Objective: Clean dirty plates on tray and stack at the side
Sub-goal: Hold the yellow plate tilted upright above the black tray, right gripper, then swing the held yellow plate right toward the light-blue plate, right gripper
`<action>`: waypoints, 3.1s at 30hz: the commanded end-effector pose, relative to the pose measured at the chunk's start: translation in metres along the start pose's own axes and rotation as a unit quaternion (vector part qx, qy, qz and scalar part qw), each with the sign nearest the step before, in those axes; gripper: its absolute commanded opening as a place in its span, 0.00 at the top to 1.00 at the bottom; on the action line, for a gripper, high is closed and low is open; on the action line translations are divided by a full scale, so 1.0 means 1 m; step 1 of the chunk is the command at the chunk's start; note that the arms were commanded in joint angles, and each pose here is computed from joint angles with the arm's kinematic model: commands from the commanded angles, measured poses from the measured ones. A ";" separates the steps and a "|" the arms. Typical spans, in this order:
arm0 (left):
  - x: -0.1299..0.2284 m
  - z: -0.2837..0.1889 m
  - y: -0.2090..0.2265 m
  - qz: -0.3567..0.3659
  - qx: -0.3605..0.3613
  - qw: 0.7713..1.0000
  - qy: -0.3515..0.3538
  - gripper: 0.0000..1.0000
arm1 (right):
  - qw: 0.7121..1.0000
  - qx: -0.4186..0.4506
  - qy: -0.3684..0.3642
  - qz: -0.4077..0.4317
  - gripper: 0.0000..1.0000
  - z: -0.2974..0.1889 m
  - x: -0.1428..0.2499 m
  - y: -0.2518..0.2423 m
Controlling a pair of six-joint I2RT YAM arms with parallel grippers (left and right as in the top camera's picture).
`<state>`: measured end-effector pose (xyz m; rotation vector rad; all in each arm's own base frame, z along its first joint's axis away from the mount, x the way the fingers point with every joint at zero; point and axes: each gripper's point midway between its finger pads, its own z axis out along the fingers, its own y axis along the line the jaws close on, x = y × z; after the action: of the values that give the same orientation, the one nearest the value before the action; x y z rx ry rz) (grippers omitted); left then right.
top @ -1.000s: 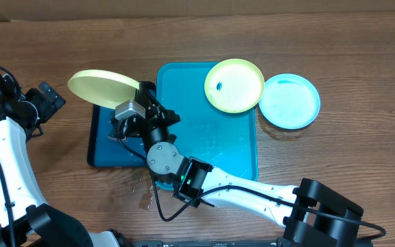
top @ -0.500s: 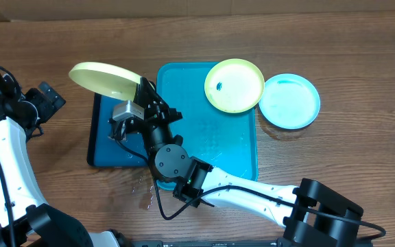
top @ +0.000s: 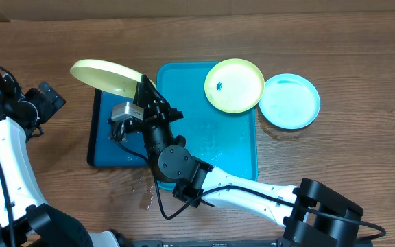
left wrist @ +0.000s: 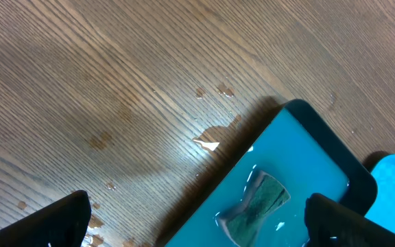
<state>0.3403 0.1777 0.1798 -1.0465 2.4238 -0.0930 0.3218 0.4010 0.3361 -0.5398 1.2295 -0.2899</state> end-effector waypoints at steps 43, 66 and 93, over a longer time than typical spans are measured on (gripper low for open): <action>0.000 0.002 -0.002 -0.004 0.005 1.000 0.003 0.00 | 1.000 0.006 -0.007 0.013 0.96 0.001 -0.010 -0.004; 0.000 0.002 -0.002 -0.004 0.005 1.000 0.003 0.00 | 1.000 0.005 -0.006 0.013 0.96 0.001 -0.010 -0.003; 0.000 0.002 -0.002 -0.004 0.005 1.000 0.003 0.00 | 0.989 -0.032 0.067 0.126 0.96 0.008 0.034 0.021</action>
<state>0.3404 0.1777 0.1799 -1.0463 2.4235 -0.0929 0.3360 0.4055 0.2853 -0.4744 1.4347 -0.1031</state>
